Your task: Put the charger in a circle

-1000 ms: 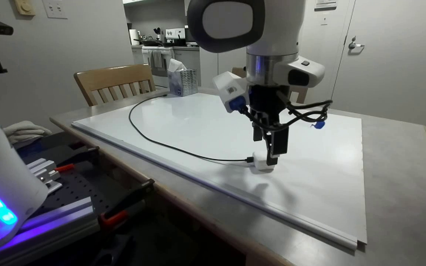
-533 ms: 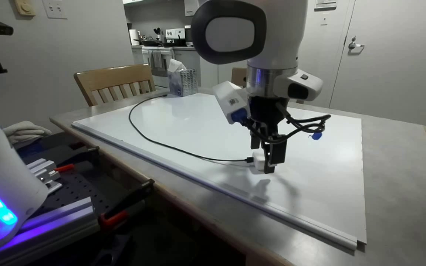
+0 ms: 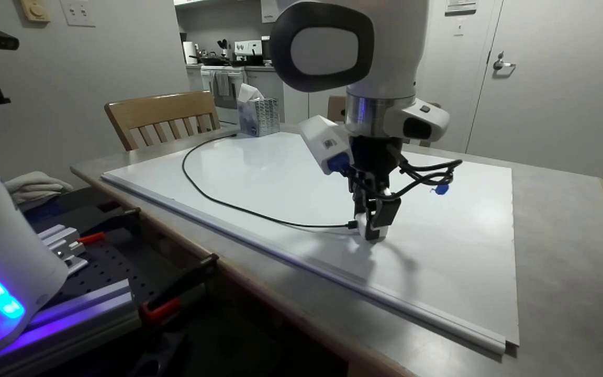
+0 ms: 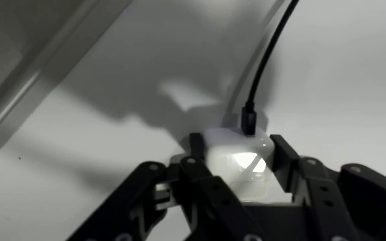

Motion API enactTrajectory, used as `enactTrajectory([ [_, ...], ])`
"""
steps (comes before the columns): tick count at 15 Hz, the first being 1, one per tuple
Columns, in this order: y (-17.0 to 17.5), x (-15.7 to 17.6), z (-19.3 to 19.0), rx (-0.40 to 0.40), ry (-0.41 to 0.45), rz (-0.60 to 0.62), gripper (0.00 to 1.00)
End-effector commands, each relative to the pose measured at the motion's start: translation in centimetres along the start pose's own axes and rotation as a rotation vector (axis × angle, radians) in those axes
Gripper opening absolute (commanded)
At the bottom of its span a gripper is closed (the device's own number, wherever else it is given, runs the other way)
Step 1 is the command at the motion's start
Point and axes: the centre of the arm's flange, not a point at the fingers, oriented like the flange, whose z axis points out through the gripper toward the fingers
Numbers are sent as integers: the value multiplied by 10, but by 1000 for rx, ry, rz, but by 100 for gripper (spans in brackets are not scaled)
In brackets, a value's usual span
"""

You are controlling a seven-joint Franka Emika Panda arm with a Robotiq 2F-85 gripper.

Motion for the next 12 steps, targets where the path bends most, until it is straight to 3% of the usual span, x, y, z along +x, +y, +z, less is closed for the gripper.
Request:
enactTrajectory([
  [1,-4,2,-1,-28,9,-85,26],
  [6,-13,22,-9,-78,12,-337,26],
  [12,-7,51,-8,-52,50,-594,26],
])
